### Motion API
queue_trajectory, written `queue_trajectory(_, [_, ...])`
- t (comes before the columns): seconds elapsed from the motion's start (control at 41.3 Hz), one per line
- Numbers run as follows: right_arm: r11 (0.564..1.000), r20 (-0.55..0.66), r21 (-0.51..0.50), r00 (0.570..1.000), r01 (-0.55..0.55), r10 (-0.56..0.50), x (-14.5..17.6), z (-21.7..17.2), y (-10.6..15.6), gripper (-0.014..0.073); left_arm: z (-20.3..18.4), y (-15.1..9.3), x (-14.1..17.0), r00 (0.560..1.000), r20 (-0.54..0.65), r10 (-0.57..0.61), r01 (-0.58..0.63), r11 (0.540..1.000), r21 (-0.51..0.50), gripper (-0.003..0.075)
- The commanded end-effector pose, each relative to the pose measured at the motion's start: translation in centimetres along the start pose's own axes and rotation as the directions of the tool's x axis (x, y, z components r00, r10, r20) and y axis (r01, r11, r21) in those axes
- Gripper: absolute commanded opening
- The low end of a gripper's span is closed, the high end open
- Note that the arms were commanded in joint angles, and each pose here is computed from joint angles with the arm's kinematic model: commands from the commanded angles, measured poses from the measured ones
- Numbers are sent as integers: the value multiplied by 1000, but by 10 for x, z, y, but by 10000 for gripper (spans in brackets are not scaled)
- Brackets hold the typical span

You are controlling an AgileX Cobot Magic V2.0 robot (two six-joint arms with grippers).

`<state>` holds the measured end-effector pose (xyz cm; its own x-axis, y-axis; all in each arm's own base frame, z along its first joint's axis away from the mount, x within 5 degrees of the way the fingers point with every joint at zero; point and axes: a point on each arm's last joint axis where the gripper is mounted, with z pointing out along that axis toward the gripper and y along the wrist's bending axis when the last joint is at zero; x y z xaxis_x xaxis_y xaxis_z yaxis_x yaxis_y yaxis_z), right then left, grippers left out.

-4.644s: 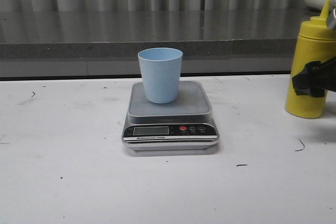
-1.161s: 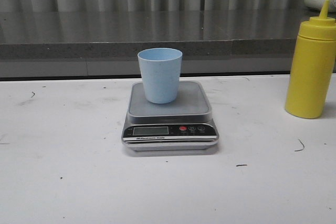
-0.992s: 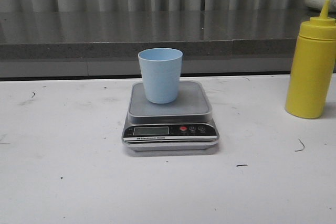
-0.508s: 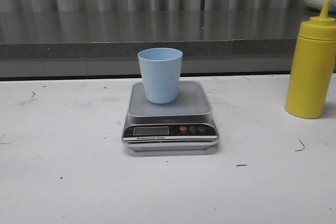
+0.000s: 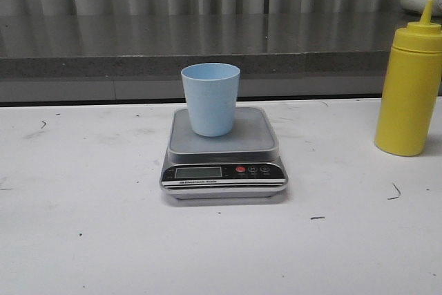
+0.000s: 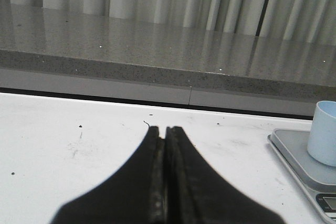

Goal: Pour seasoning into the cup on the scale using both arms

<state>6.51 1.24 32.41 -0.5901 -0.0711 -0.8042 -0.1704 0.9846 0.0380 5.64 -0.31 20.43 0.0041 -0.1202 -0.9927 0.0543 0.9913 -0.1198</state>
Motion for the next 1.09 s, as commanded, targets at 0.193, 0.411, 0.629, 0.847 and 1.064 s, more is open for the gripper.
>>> queue_trajectory(0.193, [1000,96,-4,995,13,-12,-14,-7,1,-69,-2,1,-3,996,88,-14,14,1000,-6,-20])
queue_trajectory(0.411, [1000,96,-4,995,13,-12,-14,-7,1,-69,-2,1,-3,996,89,-13,14,1000,-14,-20])
queue_trajectory(0.629, [1000,96,-4,995,13,-12,-14,-7,1,-69,-2,1,-3,996,89,-13,14,1000,-14,-20])
queue_trajectory(0.847, [1000,96,-4,995,13,-12,-14,-7,1,-69,-2,1,-3,996,89,-13,14,1000,-14,-20])
queue_trajectory(1.064, [1000,96,-4,995,13,-12,-14,-7,1,-69,-2,1,-3,996,89,-13,14,1000,-14,-20])
